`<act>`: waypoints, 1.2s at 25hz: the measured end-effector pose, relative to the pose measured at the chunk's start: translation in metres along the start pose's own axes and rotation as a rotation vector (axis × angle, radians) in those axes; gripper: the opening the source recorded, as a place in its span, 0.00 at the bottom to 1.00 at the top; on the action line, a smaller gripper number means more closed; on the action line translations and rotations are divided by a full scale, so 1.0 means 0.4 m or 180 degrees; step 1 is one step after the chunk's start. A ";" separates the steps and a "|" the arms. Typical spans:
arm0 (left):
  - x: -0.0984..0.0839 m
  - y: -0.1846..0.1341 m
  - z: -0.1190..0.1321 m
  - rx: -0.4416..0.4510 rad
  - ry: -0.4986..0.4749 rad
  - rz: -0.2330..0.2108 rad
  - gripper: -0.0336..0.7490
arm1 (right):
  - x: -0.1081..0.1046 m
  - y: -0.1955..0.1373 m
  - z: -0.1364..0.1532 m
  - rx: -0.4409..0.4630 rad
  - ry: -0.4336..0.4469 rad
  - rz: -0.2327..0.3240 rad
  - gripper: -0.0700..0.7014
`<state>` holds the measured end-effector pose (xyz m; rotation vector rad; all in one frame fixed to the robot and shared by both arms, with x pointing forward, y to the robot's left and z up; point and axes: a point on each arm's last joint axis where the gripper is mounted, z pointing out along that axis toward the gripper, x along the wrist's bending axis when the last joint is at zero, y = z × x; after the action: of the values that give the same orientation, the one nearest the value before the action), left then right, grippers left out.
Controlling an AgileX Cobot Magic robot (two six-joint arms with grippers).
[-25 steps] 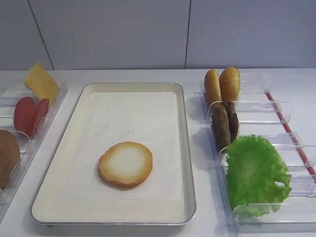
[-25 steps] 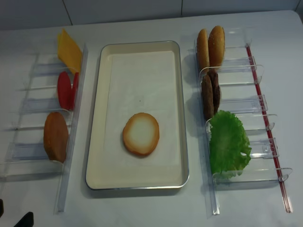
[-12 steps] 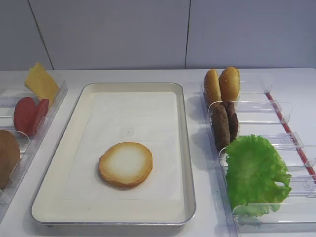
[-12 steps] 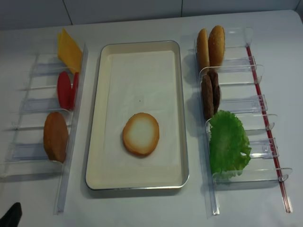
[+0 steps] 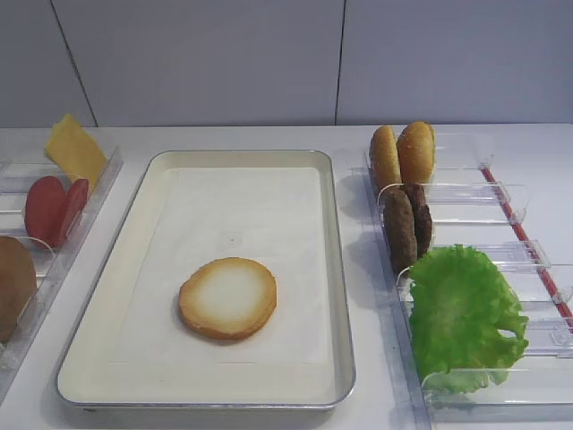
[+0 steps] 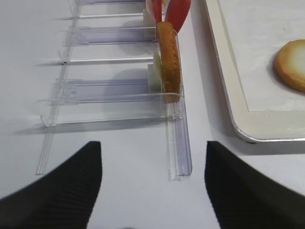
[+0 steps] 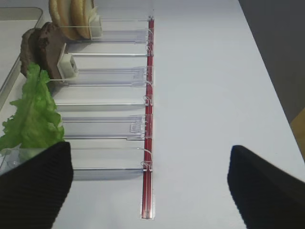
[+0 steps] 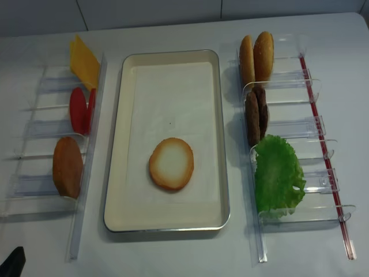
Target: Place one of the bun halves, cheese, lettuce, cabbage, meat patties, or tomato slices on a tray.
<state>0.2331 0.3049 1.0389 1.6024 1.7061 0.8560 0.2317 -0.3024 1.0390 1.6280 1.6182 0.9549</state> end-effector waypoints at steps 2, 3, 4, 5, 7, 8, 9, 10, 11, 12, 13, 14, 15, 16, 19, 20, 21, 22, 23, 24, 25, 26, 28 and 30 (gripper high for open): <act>0.000 0.000 0.000 0.0000 0.0000 0.0000 0.60 | 0.000 0.000 0.000 0.0000 0.0000 0.0000 0.95; 0.000 0.000 0.000 0.0000 0.0000 0.0000 0.60 | 0.000 0.000 0.000 0.0000 0.0000 0.0000 0.95; 0.000 0.000 0.000 0.0000 0.0000 0.0000 0.60 | 0.000 0.000 0.000 0.0000 0.0000 0.0000 0.95; 0.000 0.000 0.000 0.0000 0.0000 0.0000 0.60 | 0.000 0.000 0.000 0.0000 0.0000 0.0000 0.95; 0.000 0.000 0.000 0.0000 0.0000 0.0000 0.60 | 0.000 0.000 0.000 0.0000 0.0000 0.0000 0.95; 0.000 0.000 0.000 0.0000 0.0000 0.0000 0.60 | 0.000 0.000 0.000 0.0000 0.0000 0.0000 0.95; 0.000 0.000 0.000 0.0000 0.0000 0.0000 0.60 | 0.000 0.000 0.000 0.0000 0.0000 0.0000 0.95; 0.000 0.000 0.000 0.0000 0.0000 0.0000 0.60 | 0.000 0.000 0.000 0.0000 0.0000 0.0000 0.95; 0.000 0.000 0.000 0.0000 0.0000 0.0000 0.60 | 0.000 0.000 0.000 0.0000 0.0000 0.0000 0.95; 0.000 0.000 0.000 0.0000 0.0000 0.0000 0.60 | 0.000 0.000 0.000 0.0000 0.0000 0.0000 0.95; 0.000 0.000 0.000 0.0000 0.0000 0.0000 0.60 | 0.000 0.000 0.000 0.0000 0.0000 0.0000 0.95; 0.000 0.000 0.000 0.0000 0.0000 0.0000 0.60 | 0.000 0.000 0.000 0.0000 0.0000 0.0000 0.95; 0.000 0.000 0.000 0.0000 0.0000 0.0000 0.60 | 0.000 0.000 0.000 0.0000 0.0000 0.0000 0.95; 0.000 0.000 0.000 0.0000 0.0000 0.0000 0.60 | 0.000 0.000 0.000 0.0000 0.0000 0.0000 0.95; 0.000 0.000 0.000 0.0000 0.0000 0.0000 0.60 | 0.000 0.000 0.000 0.0000 0.0000 0.0000 0.95; 0.000 0.000 0.000 0.0000 0.0000 0.0000 0.60 | 0.000 0.000 0.000 0.0000 0.0000 0.0000 0.95; 0.000 0.000 0.000 0.0000 0.0000 0.0000 0.60 | 0.000 0.000 0.000 0.0000 0.0000 0.0000 0.95; 0.000 0.000 0.000 0.0000 0.0000 0.0000 0.60 | 0.000 0.000 0.000 0.0000 0.0000 0.0000 0.95; 0.000 0.000 0.000 0.0000 0.0000 0.0000 0.60 | 0.000 0.000 0.000 0.0000 0.0000 0.0000 0.95; 0.000 0.000 0.000 0.0000 0.0000 0.0000 0.60 | 0.000 0.000 0.000 0.0000 0.0000 0.0000 0.95; 0.000 0.000 0.000 0.0000 0.0000 0.0000 0.60 | 0.000 0.000 0.000 0.0000 0.0000 0.0000 0.95; 0.000 0.000 0.000 0.0000 0.0000 0.0000 0.60 | 0.000 0.000 0.000 0.0000 0.0000 0.0000 0.95; 0.000 0.000 0.000 0.0000 0.0000 0.0000 0.60 | 0.000 0.000 0.000 0.0000 0.0000 0.0000 0.95; 0.000 0.000 0.000 0.0000 0.0000 0.0000 0.60 | 0.000 0.000 0.000 0.0000 0.0000 0.0000 0.95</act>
<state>0.2331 0.3049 1.0389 1.6024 1.7061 0.8560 0.2317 -0.3024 1.0390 1.6280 1.6182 0.9549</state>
